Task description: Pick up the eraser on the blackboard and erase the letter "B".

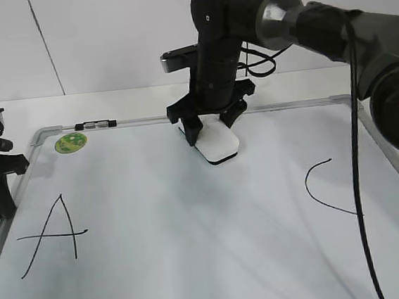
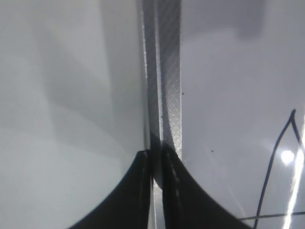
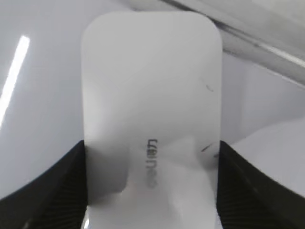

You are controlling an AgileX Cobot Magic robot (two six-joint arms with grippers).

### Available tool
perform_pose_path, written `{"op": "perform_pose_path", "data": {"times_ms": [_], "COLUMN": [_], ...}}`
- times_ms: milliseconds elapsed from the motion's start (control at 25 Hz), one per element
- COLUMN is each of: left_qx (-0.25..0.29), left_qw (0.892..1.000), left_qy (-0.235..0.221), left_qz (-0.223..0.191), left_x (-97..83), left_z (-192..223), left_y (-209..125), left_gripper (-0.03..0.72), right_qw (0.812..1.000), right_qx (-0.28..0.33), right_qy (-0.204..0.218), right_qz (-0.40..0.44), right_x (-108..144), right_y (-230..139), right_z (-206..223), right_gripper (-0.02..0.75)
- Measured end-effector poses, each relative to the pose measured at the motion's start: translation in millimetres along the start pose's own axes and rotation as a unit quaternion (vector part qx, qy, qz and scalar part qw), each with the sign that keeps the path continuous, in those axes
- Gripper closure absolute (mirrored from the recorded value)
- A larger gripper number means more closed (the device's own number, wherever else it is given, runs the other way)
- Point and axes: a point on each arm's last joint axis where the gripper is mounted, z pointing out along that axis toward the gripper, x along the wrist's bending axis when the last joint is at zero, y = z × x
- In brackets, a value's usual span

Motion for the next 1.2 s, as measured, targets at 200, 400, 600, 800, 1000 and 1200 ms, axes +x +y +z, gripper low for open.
{"op": "perform_pose_path", "data": {"times_ms": [200,400,600,800,1000,1200], "left_qx": [0.001,0.001,0.001,0.001,0.001,0.001], "left_qw": [1.000,1.000,1.000,1.000,1.000,1.000], "left_qy": [0.002,0.001,0.001,0.002,0.002,0.002], "left_qz": [0.001,0.001,0.001,0.002,0.002,0.002], "left_x": [0.3,0.1,0.1,0.4,0.4,0.4], "left_z": [0.0,0.0,0.0,0.0,0.0,0.0], "left_y": [-0.2,-0.2,-0.2,-0.2,-0.2,-0.2], "left_gripper": [0.657,0.657,0.657,0.657,0.657,0.657], "right_qw": [0.999,0.995,0.997,1.000,1.000,0.999], "right_qx": [0.003,0.006,0.004,0.002,0.009,0.020], "right_qy": [0.028,0.044,0.020,-0.007,-0.016,-0.024], "right_qz": [-0.046,-0.089,-0.070,-0.029,0.009,0.015], "right_x": [51.6,89.6,61.8,11.1,-27.9,-37.7], "right_y": [-5.6,-13.1,-7.6,-1.4,-7.7,-17.1], "right_z": [0.8,0.7,1.9,1.9,-1.6,-8.8], "right_gripper": [0.179,0.179,0.179,0.179,0.179,0.180]}}
